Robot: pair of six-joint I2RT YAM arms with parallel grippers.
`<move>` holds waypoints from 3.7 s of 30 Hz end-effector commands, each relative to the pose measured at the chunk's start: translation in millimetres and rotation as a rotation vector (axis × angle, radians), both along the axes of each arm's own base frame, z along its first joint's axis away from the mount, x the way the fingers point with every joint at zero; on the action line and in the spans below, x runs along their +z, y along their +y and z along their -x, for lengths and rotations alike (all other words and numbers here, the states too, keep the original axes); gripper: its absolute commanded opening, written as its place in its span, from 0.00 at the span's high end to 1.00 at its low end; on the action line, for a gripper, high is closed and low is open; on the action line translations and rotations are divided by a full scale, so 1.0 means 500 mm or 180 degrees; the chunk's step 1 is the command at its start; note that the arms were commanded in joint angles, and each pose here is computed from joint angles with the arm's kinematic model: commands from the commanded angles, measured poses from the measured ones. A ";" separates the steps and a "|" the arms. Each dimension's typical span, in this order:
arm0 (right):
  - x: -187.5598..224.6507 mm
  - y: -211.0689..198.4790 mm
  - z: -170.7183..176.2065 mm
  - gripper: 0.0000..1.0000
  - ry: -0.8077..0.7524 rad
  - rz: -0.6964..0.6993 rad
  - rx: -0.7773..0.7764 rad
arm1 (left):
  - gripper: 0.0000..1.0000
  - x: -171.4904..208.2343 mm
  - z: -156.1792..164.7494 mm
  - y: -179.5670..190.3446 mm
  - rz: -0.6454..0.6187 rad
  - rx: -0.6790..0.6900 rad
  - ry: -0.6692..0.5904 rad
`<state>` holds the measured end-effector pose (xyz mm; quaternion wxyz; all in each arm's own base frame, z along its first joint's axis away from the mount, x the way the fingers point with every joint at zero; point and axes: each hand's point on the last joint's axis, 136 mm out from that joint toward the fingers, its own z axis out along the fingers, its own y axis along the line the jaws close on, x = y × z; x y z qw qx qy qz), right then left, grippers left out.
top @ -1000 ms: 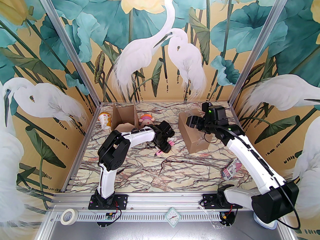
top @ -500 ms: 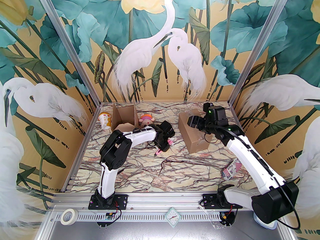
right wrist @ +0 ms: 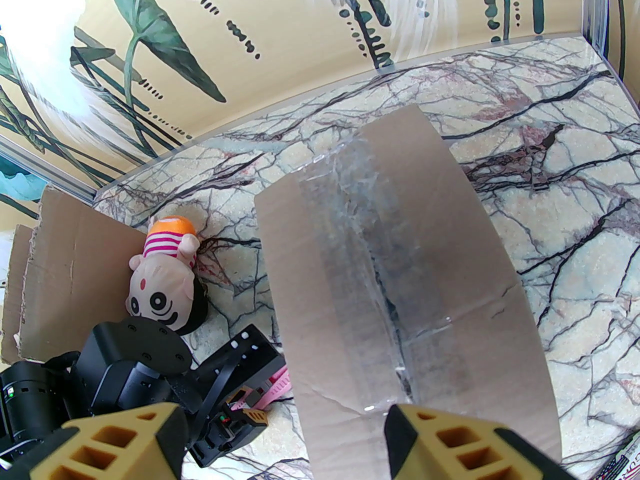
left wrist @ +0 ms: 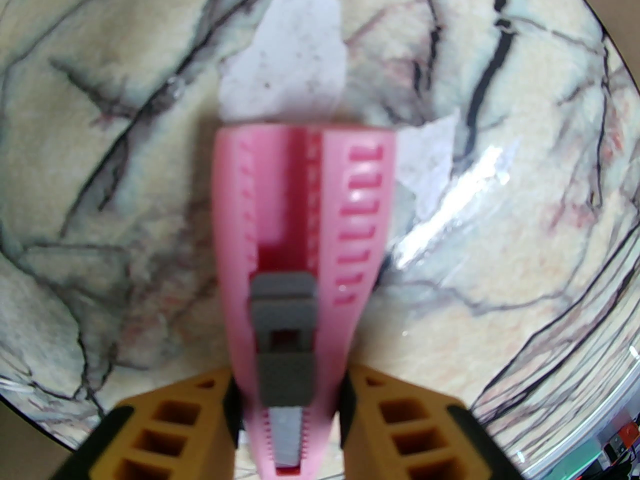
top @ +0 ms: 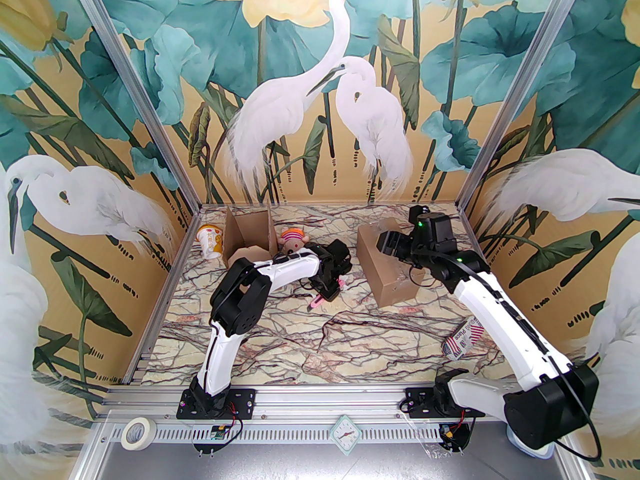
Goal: Unpack the express box
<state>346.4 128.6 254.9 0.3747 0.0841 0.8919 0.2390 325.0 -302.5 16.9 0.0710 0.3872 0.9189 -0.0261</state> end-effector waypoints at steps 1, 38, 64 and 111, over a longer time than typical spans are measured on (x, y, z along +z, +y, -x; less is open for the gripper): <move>0.006 -0.008 0.002 0.28 -0.0059 -0.0006 -0.0080 | 0.67 -0.045 -0.010 -0.003 -0.0002 0.0042 -0.0072; -0.018 0.175 -0.042 0.46 -0.0008 -0.0943 0.0273 | 0.70 0.456 -0.009 -0.148 0.2280 -0.0443 -0.1147; 0.066 0.178 -0.042 0.95 -0.0427 -0.1034 0.0502 | 0.27 0.408 0.015 -0.120 0.2402 -0.0177 -0.1092; 0.109 0.197 -0.018 0.56 -0.1106 -0.1219 0.0889 | 0.81 0.539 0.017 -0.201 0.2403 -0.0954 -0.1648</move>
